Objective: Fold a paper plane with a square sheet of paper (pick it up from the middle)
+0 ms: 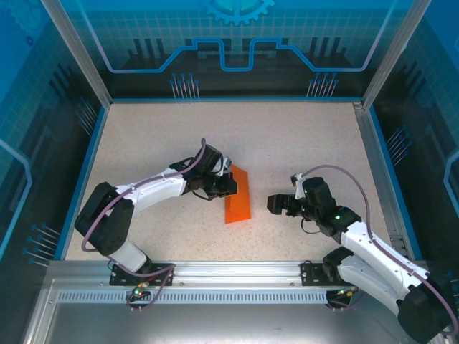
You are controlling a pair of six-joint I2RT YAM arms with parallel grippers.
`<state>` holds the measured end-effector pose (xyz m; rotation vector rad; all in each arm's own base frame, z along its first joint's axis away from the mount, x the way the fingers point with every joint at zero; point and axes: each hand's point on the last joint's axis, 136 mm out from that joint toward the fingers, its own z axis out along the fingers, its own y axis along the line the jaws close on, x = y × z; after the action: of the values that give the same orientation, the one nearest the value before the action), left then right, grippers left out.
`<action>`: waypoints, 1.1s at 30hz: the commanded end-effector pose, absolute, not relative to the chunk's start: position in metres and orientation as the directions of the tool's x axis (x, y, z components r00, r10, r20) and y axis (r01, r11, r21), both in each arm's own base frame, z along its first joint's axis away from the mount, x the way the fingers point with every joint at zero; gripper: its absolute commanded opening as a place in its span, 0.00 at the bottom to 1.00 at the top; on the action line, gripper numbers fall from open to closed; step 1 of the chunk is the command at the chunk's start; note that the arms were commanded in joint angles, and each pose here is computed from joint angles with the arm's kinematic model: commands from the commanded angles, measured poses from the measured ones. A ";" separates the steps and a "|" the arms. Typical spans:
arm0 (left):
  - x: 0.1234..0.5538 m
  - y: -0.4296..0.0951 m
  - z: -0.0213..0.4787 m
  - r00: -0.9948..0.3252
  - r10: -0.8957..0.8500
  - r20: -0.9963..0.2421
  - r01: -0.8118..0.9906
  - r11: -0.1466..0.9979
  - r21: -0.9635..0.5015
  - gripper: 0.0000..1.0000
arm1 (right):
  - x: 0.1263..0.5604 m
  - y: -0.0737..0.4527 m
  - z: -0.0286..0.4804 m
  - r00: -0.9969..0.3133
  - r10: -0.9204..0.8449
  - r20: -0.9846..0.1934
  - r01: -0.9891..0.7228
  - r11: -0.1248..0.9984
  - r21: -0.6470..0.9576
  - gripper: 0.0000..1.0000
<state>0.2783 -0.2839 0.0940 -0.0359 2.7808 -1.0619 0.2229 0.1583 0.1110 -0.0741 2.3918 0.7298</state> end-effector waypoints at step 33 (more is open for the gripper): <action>0.286 -0.287 0.058 -0.988 -0.133 -0.077 -0.049 0.747 -0.662 0.23 | 0.202 0.329 0.080 -0.486 -0.570 -0.663 -0.679 0.723 -0.124 0.82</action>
<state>0.2815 -0.2858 0.0568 -0.1330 2.8275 -1.0561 0.1894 0.3190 0.0720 -1.0023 2.2676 0.2564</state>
